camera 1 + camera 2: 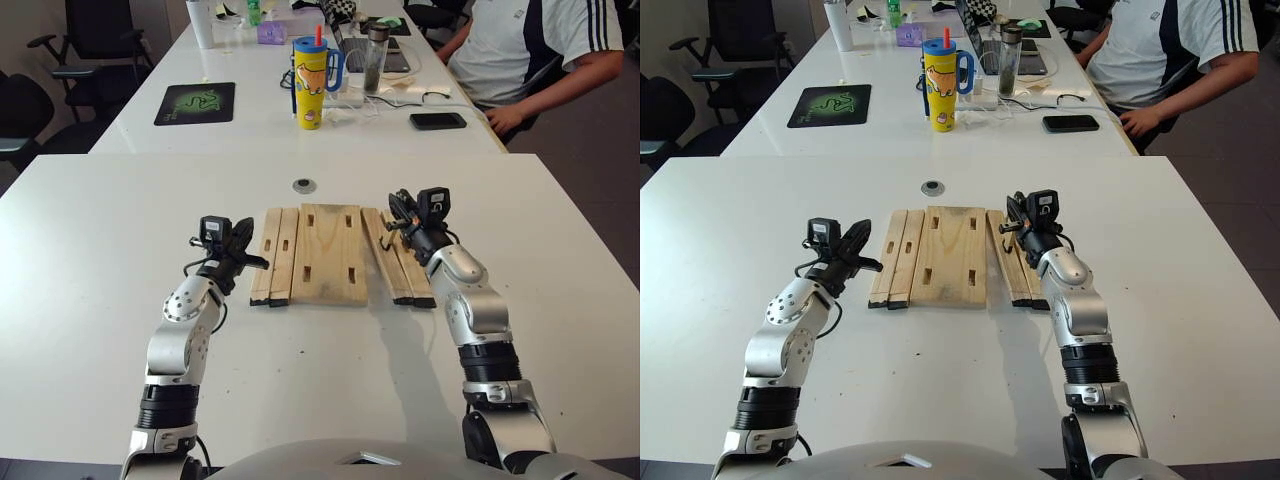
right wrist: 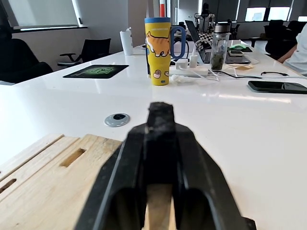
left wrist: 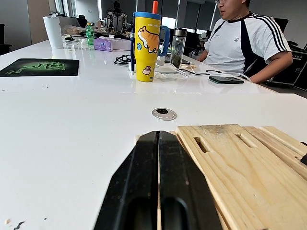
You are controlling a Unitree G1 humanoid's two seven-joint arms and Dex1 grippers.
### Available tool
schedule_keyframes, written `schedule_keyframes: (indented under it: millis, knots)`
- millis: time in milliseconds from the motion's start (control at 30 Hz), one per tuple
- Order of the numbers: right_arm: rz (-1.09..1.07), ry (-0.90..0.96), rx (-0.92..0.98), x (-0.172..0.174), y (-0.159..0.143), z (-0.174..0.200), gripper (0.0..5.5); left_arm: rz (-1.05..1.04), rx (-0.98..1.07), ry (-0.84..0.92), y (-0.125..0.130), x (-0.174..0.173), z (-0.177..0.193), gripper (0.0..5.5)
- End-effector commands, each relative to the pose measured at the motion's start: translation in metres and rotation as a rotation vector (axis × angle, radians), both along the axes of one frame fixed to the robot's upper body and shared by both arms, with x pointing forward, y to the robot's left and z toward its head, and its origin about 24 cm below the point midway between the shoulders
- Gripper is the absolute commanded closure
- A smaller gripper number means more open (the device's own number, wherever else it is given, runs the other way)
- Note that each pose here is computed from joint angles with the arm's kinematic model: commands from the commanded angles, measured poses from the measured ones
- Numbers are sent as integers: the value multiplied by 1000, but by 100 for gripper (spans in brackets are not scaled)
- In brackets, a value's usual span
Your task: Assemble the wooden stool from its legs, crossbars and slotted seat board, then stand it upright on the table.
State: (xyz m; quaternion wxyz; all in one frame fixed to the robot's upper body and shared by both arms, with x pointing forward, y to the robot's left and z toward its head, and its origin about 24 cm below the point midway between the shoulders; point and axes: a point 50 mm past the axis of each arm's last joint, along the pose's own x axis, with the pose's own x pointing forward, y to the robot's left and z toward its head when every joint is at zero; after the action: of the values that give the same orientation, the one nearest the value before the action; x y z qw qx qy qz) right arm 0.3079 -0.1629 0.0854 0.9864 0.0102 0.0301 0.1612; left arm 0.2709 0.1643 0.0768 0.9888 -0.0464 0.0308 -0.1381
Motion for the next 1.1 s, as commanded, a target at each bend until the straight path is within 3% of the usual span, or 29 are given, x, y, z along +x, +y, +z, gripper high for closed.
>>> schedule_keyframes:
  millis: [33, 233, 767, 1100]
  knots:
    - [16, 233, -103, -23, -20, -51, 506, -5, 17, -4, 0, 1, 2, 550]
    - [5, 172, -143, -16, -28, -42, 506, 4, 13, -8, 0, -1, 1, 550]
    - [-116, -15, 68, -13, -18, -20, 507, -7, 4, -19, -3, 0, 2, 550]
    - [-128, 34, 27, -17, -16, -40, 507, -7, 2, -22, -3, 0, 3, 550]
